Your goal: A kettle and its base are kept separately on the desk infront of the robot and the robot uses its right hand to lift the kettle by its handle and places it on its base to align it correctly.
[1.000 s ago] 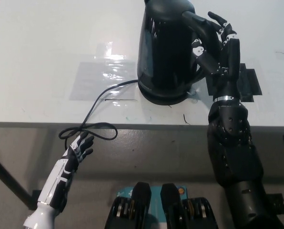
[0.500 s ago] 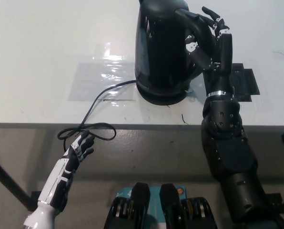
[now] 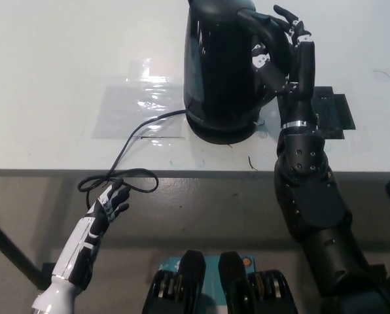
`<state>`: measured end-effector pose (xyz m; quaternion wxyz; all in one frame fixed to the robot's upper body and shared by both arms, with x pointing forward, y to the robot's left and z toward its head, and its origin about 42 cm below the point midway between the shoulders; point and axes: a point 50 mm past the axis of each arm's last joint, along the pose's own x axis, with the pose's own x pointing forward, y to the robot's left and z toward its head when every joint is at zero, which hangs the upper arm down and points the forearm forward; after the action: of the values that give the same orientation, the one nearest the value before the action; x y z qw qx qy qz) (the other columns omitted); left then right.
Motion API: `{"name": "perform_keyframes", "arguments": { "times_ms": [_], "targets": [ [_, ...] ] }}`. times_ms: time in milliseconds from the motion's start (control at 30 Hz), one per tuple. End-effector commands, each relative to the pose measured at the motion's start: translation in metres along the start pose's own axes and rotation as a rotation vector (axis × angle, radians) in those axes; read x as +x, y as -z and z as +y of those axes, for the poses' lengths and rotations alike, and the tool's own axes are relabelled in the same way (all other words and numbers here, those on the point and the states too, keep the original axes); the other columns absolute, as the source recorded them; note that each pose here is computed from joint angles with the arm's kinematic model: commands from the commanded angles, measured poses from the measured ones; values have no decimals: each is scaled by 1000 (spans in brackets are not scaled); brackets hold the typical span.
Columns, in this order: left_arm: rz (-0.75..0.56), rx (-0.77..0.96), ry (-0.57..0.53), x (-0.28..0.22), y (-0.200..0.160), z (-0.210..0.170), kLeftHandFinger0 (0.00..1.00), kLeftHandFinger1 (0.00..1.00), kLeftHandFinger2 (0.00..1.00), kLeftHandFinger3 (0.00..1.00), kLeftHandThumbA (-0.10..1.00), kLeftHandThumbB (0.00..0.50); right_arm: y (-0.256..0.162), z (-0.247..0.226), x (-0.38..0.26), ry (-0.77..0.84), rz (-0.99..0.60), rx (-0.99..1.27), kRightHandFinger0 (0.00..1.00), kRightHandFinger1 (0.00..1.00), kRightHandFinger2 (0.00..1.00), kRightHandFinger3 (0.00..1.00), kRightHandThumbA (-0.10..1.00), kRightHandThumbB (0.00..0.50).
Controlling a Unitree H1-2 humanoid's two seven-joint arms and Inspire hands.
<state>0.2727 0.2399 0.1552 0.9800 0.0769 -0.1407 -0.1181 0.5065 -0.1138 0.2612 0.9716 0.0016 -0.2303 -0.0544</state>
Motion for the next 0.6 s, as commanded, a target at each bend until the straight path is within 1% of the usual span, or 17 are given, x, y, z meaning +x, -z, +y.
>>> {"name": "perform_keyframes", "arguments": {
  "times_ms": [0,133,167,200,233,300,433,533,567],
  "targets": [
    [-45,20,5,7,-9,7,1000,1000,1000,1000,1000,86,-20,21,9,-48,-80,-15,0,294,688,779,-100,155],
    [-41,14,4,8,-10,8,1000,1000,1000,1000,1000,91,-20,23,0,-74,-108,-30,0,302,686,771,-100,141],
    [-39,12,3,8,-10,8,1000,1000,1000,1000,1000,86,-20,24,-2,-77,-114,-30,0,244,616,686,-100,162],
    [-39,12,3,8,-10,9,1000,1000,1000,1000,1000,87,-19,23,-7,-82,-125,-31,0,288,654,724,-100,151],
    [-40,14,2,8,-10,9,1000,1000,1000,1000,1000,88,-18,23,-13,-87,-139,-36,4,300,662,732,-100,149],
    [-40,17,2,8,-9,10,1000,1000,1000,1000,1000,87,-17,20,-22,-91,-150,-36,6,310,663,732,-100,140],
    [-39,17,-1,9,-10,10,1000,1000,1000,1000,1000,97,-17,14,-34,-90,-156,-39,1,311,660,731,-100,141],
    [-46,18,2,10,-10,9,1000,1000,1000,1000,1000,73,-15,7,-41,-86,-156,-40,0,309,661,731,-100,141],
    [-44,17,2,10,-10,9,1000,1000,1000,1000,1000,80,-14,5,-42,-84,-159,-49,0,308,660,732,-100,141]
  ]
}}
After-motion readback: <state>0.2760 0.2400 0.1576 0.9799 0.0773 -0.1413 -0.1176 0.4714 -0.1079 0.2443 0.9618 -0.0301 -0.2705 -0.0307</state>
